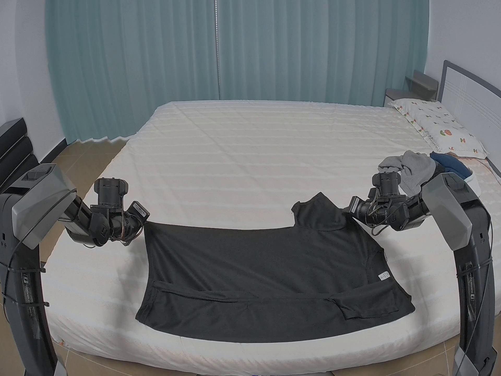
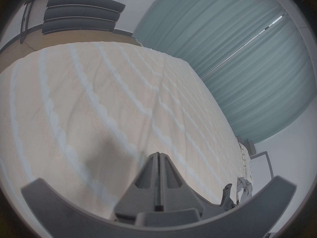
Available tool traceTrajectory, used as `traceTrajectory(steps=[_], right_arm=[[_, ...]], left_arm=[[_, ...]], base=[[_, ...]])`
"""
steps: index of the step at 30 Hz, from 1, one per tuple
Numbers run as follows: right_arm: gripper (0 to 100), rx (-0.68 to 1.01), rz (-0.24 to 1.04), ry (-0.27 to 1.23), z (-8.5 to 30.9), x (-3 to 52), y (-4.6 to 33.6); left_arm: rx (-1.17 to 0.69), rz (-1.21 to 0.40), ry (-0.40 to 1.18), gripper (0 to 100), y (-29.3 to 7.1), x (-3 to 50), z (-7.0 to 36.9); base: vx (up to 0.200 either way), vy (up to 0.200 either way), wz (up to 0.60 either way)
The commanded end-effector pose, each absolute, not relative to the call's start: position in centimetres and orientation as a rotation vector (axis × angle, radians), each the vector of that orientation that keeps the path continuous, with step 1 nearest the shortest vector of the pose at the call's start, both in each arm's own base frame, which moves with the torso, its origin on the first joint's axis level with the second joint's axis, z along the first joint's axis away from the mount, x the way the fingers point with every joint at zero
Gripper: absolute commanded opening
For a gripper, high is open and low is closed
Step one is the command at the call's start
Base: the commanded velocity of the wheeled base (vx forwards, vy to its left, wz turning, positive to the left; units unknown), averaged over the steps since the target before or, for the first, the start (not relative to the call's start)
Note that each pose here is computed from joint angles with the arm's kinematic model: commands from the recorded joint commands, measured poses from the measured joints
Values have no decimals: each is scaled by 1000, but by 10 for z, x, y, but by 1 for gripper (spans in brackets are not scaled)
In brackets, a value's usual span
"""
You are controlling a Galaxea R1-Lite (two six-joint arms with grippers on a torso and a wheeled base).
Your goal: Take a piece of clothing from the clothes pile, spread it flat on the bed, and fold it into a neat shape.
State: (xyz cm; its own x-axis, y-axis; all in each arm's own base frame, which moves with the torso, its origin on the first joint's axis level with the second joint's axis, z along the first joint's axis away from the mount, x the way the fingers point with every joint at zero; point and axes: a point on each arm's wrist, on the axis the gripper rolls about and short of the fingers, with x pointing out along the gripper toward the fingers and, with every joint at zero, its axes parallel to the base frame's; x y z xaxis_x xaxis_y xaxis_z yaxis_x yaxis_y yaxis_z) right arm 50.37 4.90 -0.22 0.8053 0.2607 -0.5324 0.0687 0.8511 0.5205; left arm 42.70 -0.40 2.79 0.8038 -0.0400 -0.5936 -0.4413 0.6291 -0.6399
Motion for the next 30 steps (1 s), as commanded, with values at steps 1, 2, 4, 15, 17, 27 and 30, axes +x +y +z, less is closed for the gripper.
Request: traceTrajectory(steps=[1,2,4,15,17,27,30], right_arm=[[0,555,101,627,1,503,44],[0,557,97,625,3,503,41],[0,563,91,615,9,502,37],[0,586,57,609,27,481,20],[0,590,72,562,35,476,20],[0,642,75,460,44,466,12],[0,643,70,464,44,464,11]], left_arm=[[-872,246,608,0,-4,427,29],[-872,245,607,0,-4,427,29],[-871,242,607,0,-5,427,30],[-878,232,575,0,-3,427,43],[-875,231,574,0,-3,426,44],[-871,222,578,0,-7,423,46],[-871,222,574,0,-7,424,47]], base=[[0,0,0],[0,0,0],[0,0,0],[0,0,0],[0,0,0],[0,0,0],[0,0,0]])
